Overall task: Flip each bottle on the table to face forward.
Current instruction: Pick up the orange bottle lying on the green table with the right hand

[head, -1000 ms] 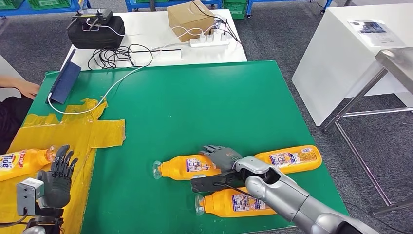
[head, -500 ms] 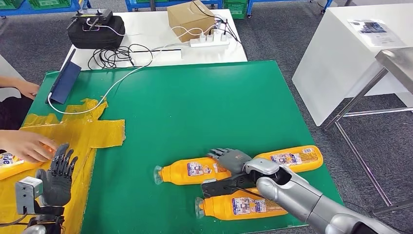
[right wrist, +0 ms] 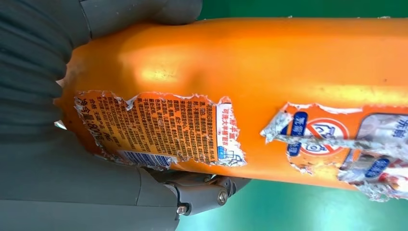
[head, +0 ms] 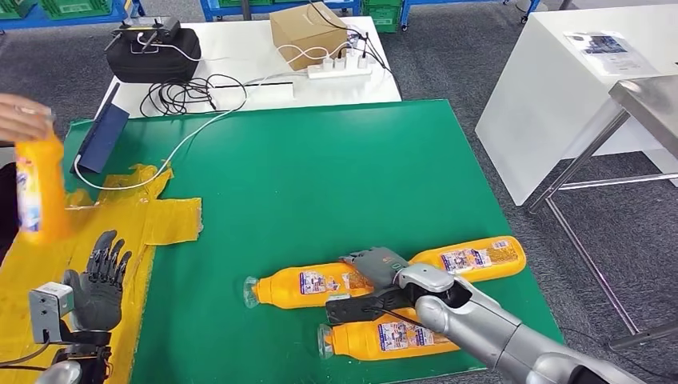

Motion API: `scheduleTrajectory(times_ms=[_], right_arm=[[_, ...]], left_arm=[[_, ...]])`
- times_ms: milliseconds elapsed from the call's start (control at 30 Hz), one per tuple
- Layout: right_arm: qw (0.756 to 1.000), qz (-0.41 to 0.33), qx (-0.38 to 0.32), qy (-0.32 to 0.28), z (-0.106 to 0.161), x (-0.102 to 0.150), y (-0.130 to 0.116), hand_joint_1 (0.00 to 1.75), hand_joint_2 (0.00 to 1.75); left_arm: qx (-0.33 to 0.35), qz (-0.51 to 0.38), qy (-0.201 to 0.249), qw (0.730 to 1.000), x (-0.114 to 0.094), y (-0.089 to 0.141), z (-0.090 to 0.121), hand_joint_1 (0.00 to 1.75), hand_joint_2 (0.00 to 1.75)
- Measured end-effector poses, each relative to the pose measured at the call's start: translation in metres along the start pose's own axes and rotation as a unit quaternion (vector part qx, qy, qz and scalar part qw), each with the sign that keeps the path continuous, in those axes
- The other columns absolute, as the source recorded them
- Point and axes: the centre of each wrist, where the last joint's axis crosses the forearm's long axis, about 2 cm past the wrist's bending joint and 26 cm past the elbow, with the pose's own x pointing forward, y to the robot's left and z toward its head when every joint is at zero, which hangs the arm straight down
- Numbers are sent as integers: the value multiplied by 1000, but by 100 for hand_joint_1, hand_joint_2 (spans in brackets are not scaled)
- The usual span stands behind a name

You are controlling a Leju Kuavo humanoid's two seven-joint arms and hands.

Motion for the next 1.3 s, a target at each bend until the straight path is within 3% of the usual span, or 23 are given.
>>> scheduleTrajectory(times_ms=[100,233,333,433,633,867,967,1100,1300], right_arm=[[998,-48,-24,-9,-2,5,7,175,175],[969,-215,-119,-41,-3,16,19,175,175],[919,-325,-205,-89,5,29,21,175,175],[874,-382,-275,-123,20,34,2,175,175],[836,-401,-344,-152,43,34,-8,175,175],[840,-373,-353,-173,60,54,0,175,175],[850,-370,-333,-169,62,64,14,175,175],[866,-369,-288,-177,60,91,43,175,175],[881,-358,-234,-203,54,132,61,175,175]], left_arm=[[8,18,7,1000,1,-1,1,0,0],[27,77,11,997,9,-6,8,0,175],[29,106,-1,994,21,-12,17,0,175],[19,111,-17,994,37,-17,23,0,175],[3,105,-53,993,55,-25,27,0,175],[-44,85,-78,992,70,-49,31,0,175],[-65,73,-73,993,70,-60,32,0,175],[-104,61,-77,990,70,-86,31,0,175],[-165,108,-82,977,75,-127,25,0,175]])
